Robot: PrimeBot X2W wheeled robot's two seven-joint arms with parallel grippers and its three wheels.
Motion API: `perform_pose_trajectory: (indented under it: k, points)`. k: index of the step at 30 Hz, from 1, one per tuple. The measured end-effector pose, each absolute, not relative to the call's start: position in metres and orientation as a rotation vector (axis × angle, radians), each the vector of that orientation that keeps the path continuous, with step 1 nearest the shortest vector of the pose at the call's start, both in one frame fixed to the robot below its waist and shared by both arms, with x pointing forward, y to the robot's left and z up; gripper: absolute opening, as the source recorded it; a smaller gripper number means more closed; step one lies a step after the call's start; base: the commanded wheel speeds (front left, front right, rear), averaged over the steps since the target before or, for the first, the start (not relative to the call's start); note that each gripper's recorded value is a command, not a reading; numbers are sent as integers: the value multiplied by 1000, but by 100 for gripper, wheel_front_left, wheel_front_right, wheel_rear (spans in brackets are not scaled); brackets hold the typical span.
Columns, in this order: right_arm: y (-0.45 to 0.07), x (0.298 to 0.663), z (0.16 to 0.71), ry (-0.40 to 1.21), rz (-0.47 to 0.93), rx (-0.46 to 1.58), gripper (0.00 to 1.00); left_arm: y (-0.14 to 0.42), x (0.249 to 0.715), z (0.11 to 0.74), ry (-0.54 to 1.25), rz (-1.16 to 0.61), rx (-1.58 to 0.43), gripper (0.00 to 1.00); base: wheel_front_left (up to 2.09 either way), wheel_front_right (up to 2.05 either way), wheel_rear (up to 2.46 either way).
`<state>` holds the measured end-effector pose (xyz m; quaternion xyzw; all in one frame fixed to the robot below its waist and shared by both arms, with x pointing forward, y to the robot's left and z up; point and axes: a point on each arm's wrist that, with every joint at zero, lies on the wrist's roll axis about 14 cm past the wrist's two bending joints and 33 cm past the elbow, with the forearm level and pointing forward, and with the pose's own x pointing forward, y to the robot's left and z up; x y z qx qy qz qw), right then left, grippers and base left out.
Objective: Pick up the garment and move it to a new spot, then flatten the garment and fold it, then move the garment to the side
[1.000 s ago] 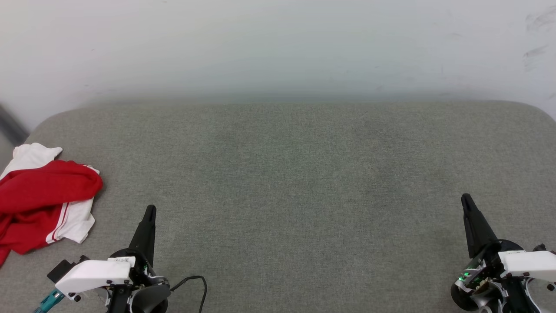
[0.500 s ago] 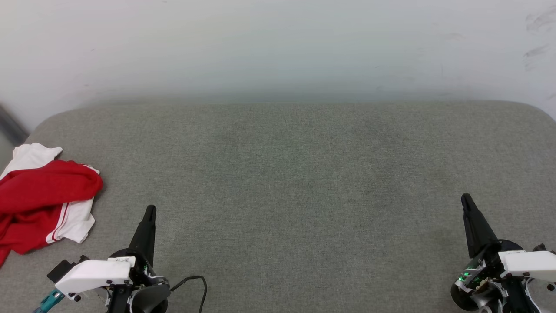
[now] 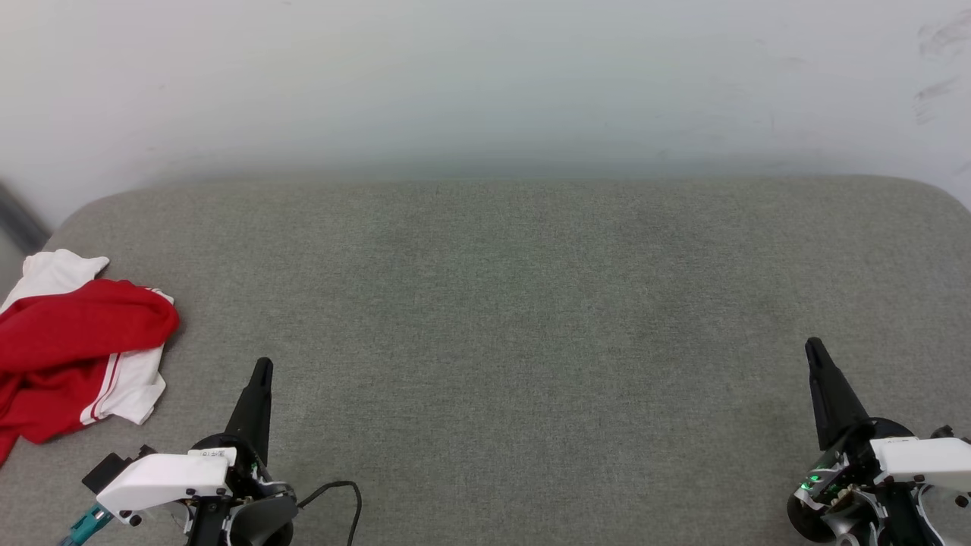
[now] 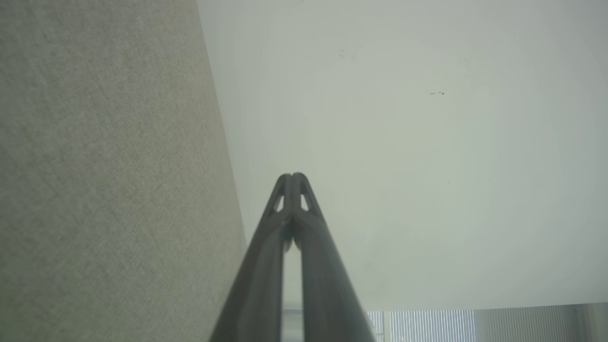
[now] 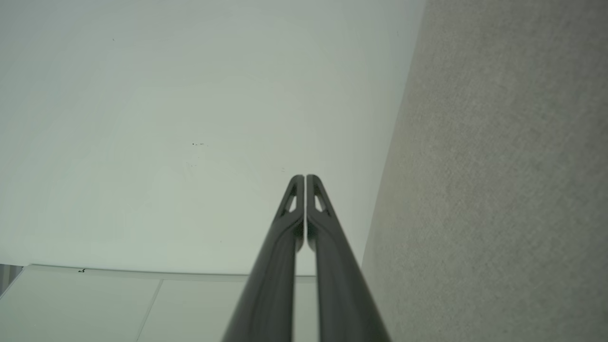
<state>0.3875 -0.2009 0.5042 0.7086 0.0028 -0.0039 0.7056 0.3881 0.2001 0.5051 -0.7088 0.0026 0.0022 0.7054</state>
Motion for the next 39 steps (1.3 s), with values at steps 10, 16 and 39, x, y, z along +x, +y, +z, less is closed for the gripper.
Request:
perform_pose_trajectory:
  k: [10, 16, 39]
  points:
    - [-201, 388, 504, 6, -9, 1575, 0, 200, 388, 505, 6, 5, -1576, 0, 0, 0, 0]
    - [-201, 387, 504, 7, -10, 1575, 100, 200, 388, 504, 8, 7, -1576, 100, 0, 0, 0]
    - [-195, 379, 497, 7, -41, 1367, 100, 179, 385, 506, 18, -12, -1396, 100, 0, 0, 0]
